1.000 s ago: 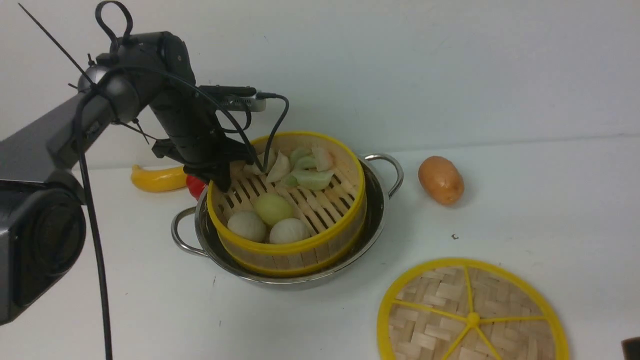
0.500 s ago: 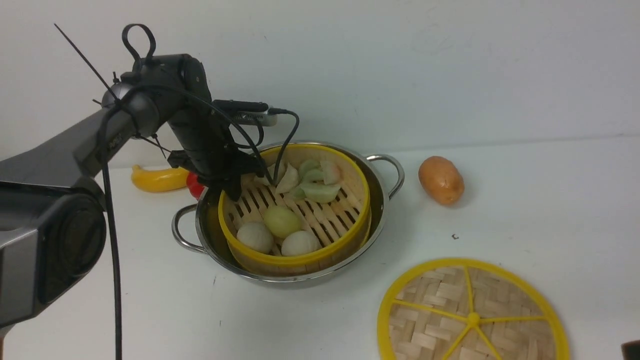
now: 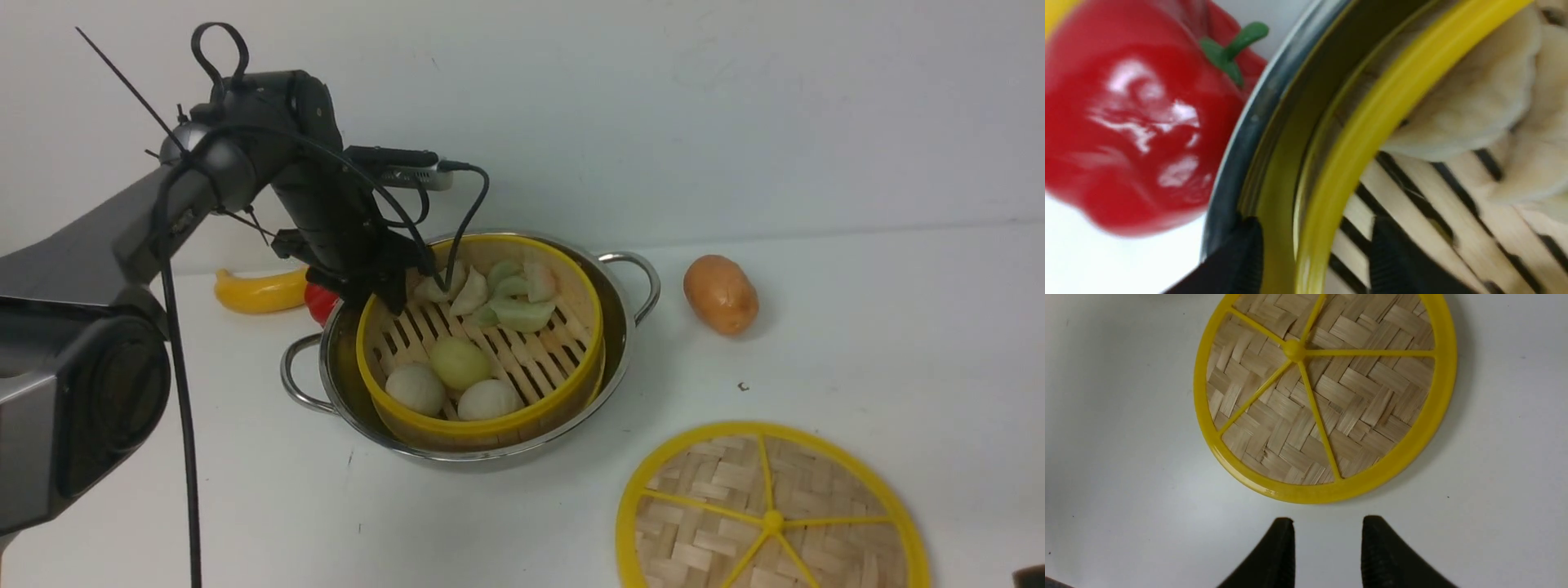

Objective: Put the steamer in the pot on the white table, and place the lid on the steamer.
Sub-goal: 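Place the bamboo steamer basket with dumplings into the steel pot with the left gripper, then move the gripper down to the bamboo steamer lid and grasp its center knob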

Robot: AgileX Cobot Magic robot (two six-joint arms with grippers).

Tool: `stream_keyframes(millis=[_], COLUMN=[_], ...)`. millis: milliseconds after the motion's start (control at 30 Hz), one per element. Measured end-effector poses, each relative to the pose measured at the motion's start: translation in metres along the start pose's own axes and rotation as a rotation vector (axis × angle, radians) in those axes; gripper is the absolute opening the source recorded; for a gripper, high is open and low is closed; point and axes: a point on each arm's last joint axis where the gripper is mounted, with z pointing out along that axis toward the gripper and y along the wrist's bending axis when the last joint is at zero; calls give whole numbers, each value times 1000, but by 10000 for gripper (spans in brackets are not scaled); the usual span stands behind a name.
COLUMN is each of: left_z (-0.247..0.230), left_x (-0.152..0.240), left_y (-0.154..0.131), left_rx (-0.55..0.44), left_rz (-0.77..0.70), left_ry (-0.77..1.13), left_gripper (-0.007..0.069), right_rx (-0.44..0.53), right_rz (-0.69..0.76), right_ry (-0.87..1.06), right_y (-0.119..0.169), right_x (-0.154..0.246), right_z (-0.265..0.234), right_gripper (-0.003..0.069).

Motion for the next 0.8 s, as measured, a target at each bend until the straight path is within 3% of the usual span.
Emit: stream_keyframes(millis=[167,267,400,467,533,667,800], left_z=[-69,-127,-196,-216,-239,-275,-304], left_x=[-13,-12,5,15,32,71,136], left_y=[2,-2,-9,-11,-15,-21,-28], left_rx=[-91,-116,-127,-131,-136,-142,-149], left_rz=[38,47,53,59,72,91,101], left_ry=[-146,-265,-381,-407,-427,-449,-490], left_gripper=[363,302,97,34,-9,-22,-22], right_rx=[-48,-74,-89,-97,-104,-64,79], right_rz=[-13,-23,-79,-117,-178,-251,-289], right_ry=[12,7,-15,-10,14,93,188], right_y=[2,4,8,14,26,45,53], right_x=[-17,-38,-77,-91,-106,-119,-122], right_z=[3,3,6,13,26,53,89], right_gripper=[244,244,244,244,244,244,244])
